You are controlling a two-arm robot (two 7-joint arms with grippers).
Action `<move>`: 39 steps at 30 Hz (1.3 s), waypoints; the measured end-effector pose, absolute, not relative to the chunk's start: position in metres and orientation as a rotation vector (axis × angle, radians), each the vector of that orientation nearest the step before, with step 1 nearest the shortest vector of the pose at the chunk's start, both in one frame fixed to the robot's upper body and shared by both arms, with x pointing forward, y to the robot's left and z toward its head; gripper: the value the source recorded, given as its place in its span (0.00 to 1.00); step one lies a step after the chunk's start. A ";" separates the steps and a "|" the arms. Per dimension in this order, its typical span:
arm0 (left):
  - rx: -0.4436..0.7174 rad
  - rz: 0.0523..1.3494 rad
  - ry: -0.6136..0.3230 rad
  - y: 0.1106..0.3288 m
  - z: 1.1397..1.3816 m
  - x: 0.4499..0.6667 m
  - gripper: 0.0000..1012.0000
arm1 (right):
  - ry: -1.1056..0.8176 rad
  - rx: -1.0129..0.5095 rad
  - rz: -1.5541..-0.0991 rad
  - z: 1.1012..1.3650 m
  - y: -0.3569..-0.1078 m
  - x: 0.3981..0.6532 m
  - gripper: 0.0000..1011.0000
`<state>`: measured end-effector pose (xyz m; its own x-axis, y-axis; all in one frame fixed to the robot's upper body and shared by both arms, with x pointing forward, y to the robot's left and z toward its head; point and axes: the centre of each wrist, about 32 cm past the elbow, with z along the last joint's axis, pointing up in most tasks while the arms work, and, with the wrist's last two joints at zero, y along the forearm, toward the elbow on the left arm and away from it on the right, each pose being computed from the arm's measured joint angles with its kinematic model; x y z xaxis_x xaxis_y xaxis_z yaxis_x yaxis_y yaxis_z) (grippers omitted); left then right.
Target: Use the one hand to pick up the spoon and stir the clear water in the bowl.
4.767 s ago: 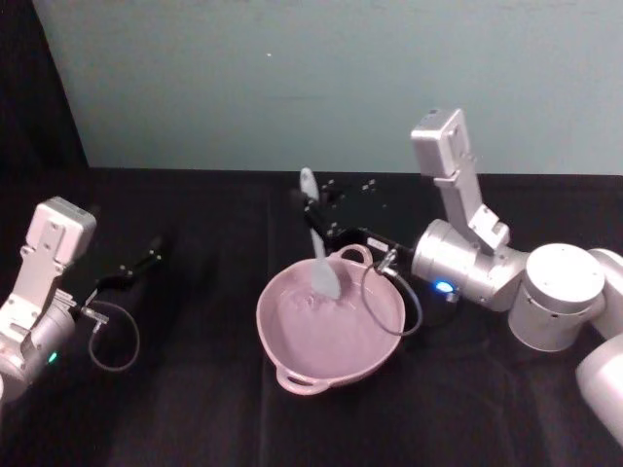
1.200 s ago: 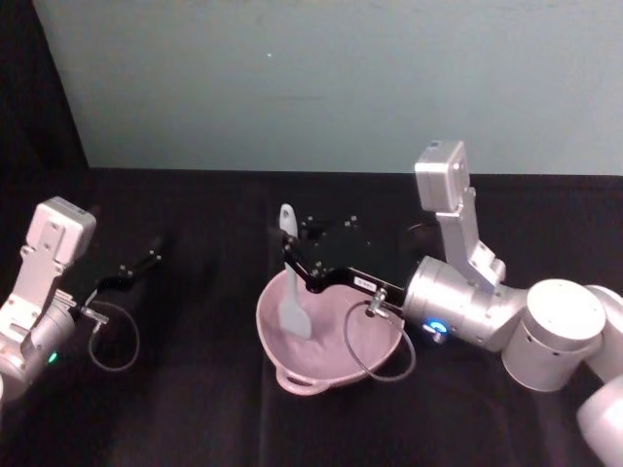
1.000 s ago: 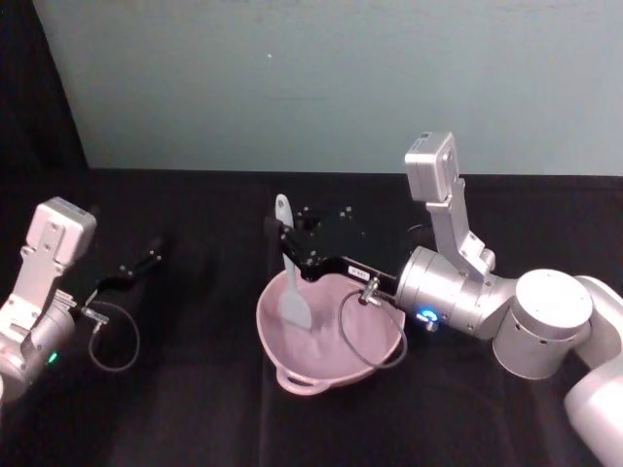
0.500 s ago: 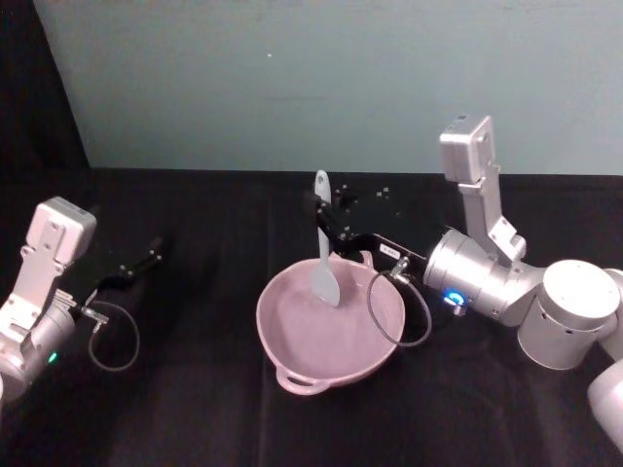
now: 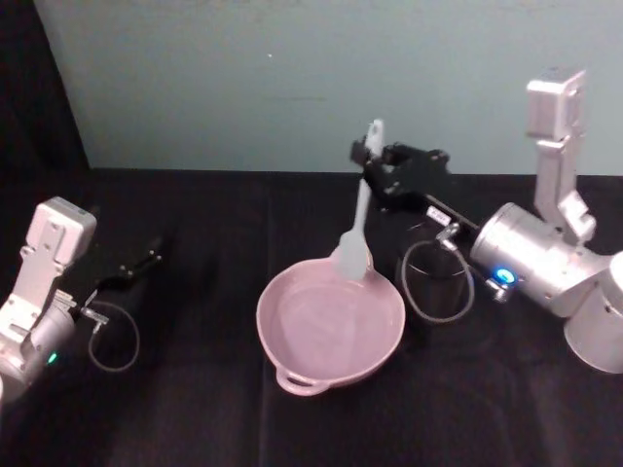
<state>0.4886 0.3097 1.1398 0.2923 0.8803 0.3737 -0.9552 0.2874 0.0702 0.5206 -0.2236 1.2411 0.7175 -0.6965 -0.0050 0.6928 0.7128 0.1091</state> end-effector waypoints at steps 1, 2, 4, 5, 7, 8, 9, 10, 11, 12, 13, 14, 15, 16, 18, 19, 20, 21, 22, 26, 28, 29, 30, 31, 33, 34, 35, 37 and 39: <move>0.305 1.248 -0.285 0.310 1.140 0.489 0.99 | -0.027 0.108 -0.788 1.244 -0.225 0.518 0.12; 0.305 1.248 -0.285 0.310 1.140 0.489 0.99 | -0.019 0.110 -0.807 1.247 -0.227 0.515 0.12; 0.304 1.248 -0.285 0.310 1.140 0.489 0.99 | -0.001 0.120 -0.862 1.255 -0.233 0.507 0.12; 0.305 1.248 -0.285 0.310 1.140 0.489 0.99 | 0.001 0.126 -0.880 1.257 -0.236 0.504 0.12; 0.304 1.248 -0.285 0.310 1.140 0.489 0.99 | 0.007 0.140 -0.924 1.261 -0.242 0.497 0.12; 0.304 1.248 -0.285 0.310 1.140 0.489 0.99 | 0.012 0.156 -0.955 1.262 -0.247 0.493 0.12; 0.304 1.248 -0.285 0.310 1.140 0.489 0.99 | 0.015 0.165 -0.969 1.262 -0.249 0.491 0.12; 0.304 1.248 -0.285 0.310 1.140 0.489 0.99 | 0.018 0.176 -0.985 1.261 -0.251 0.490 0.12; 0.304 1.248 -0.285 0.310 1.140 0.489 0.99 | 0.022 0.187 -1.000 1.261 -0.253 0.488 0.12; 0.305 1.248 -0.285 0.310 1.140 0.489 0.99 | 0.034 0.205 -1.030 1.260 -0.256 0.486 0.12; 0.304 1.248 -0.285 0.310 1.140 0.489 0.99 | 0.039 0.213 -1.046 1.259 -0.258 0.485 0.12; 0.304 1.248 -0.285 0.310 1.140 0.489 0.99 | 0.044 0.218 -1.058 1.258 -0.259 0.484 0.12; 0.304 1.248 -0.285 0.310 1.140 0.489 0.99 | 0.051 0.223 -1.071 1.257 -0.261 0.483 0.12; 0.304 1.248 -0.285 0.310 1.140 0.489 0.99 | 0.065 0.233 -1.093 1.256 -0.263 0.482 0.12; 0.304 1.248 -0.285 0.310 1.140 0.489 0.99 | 0.081 0.244 -1.121 1.253 -0.265 0.480 0.12; 0.304 1.248 -0.285 0.310 1.140 0.489 0.99 | 0.086 0.247 -1.127 1.253 -0.265 0.480 0.12; 0.304 1.248 -0.285 0.310 1.140 0.489 0.99 | 0.090 0.248 -1.133 1.252 -0.266 0.479 0.12; 0.304 1.248 -0.285 0.310 1.140 0.489 0.99 | 0.093 0.250 -1.136 1.252 -0.266 0.479 0.12; 0.304 1.248 -0.285 0.310 1.140 0.489 0.99 | 0.100 0.254 -1.142 1.250 -0.266 0.479 0.12; 0.304 1.248 -0.285 0.310 1.140 0.489 0.99 | 0.125 0.255 -1.152 1.244 -0.267 0.481 0.12; 0.304 1.248 -0.285 0.310 1.140 0.489 0.99 | 0.136 0.254 -1.154 1.241 -0.267 0.483 0.12; 0.304 1.248 -0.285 0.310 1.140 0.489 0.99 | 0.149 0.254 -1.155 1.237 -0.267 0.485 0.12; 0.304 1.248 -0.285 0.310 1.140 0.489 0.99 | 0.166 0.256 -1.157 1.233 -0.266 0.487 0.12; 0.304 1.248 -0.285 0.310 1.140 0.489 0.99 | 0.166 0.256 -1.157 1.233 -0.266 0.487 0.12; 0.304 1.248 -0.285 0.310 1.140 0.489 0.99 | 0.193 0.262 -1.158 1.228 -0.266 0.490 0.12; 0.304 1.248 -0.285 0.310 1.140 0.489 0.99 | 0.203 0.262 -1.161 1.226 -0.266 0.491 0.12; 0.305 1.248 -0.285 0.310 1.140 0.489 0.99 | 0.220 0.265 -1.164 1.222 -0.266 0.492 0.12; 0.304 1.248 -0.285 0.310 1.140 0.489 0.99 | 0.238 0.268 -1.168 1.219 -0.266 0.494 0.12; 0.304 1.248 -0.285 0.310 1.140 0.489 0.99 | 0.263 0.273 -1.173 1.213 -0.266 0.496 0.12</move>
<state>0.4886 0.3097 1.1398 0.2923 0.8803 0.3737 -0.9552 0.2874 0.0703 0.4956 -0.2665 1.2134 0.3647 -0.8660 -0.3422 0.9291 0.3625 0.0729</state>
